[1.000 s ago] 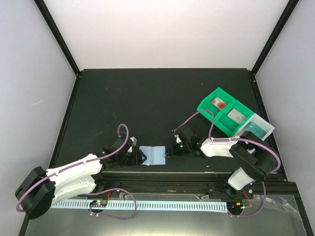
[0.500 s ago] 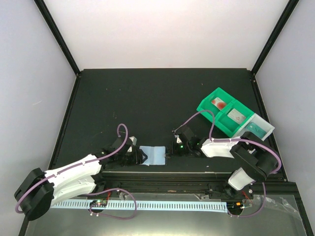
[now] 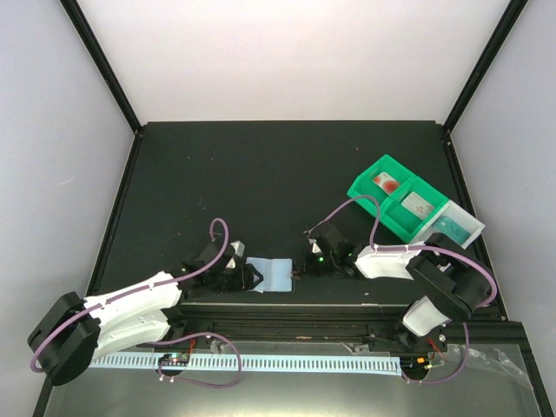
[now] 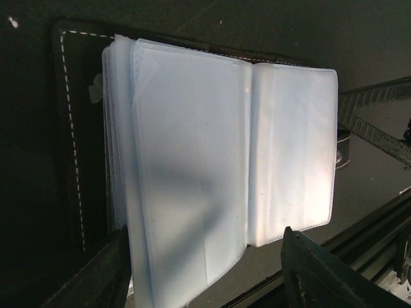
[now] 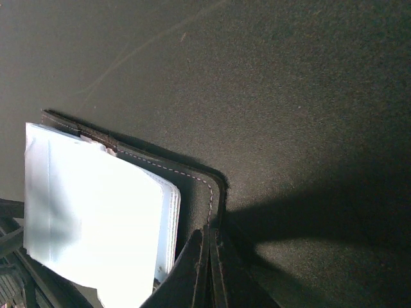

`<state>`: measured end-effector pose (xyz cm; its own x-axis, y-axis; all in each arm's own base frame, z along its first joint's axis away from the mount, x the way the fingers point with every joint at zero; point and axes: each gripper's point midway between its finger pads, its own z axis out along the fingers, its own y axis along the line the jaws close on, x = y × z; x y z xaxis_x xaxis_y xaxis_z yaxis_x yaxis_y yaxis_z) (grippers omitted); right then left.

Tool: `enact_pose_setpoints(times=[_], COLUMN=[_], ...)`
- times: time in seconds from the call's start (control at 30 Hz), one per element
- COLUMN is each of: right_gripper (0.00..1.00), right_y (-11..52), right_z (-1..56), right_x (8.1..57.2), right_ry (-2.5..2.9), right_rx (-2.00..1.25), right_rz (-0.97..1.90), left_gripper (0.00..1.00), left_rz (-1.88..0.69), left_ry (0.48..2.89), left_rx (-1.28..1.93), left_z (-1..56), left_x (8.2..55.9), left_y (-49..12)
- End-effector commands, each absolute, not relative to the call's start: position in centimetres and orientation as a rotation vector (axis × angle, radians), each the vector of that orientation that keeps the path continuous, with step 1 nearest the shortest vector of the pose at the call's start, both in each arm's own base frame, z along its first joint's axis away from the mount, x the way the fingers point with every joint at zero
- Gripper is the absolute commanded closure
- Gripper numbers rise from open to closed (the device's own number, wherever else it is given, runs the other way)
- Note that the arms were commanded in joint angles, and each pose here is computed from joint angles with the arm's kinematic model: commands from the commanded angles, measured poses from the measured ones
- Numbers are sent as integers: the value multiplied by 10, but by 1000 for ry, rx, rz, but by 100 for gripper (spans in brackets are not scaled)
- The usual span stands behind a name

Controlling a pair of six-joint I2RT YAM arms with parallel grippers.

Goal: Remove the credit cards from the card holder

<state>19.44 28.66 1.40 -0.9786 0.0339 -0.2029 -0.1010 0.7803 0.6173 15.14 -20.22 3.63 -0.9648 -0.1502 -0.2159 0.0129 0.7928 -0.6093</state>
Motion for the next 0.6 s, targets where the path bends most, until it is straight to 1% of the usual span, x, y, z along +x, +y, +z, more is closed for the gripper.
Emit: enact_pose_setpoints(times=[0.0,0.2,0.5,0.57], right_gripper=[99,99,99,99], right_y=[277,277,275,275], right_z=[-2,-3,-4,-4], right_x=[183,182,180,179], right_ry=[2832,2836,2838,2837], right_rx=[-42,-38,-33,-32], right_rz=[917,920,920,922], left_gripper=[36,44,45,47], left_rz=[-1013,-1057,-1142,-1171], left_ry=[2702,2694,2680,2668], left_rx=[-103,-108,-112,-108], left_z=[42,43,45,48], left_x=[153,152,151,151], left_y=[-211,-216,-225,-228])
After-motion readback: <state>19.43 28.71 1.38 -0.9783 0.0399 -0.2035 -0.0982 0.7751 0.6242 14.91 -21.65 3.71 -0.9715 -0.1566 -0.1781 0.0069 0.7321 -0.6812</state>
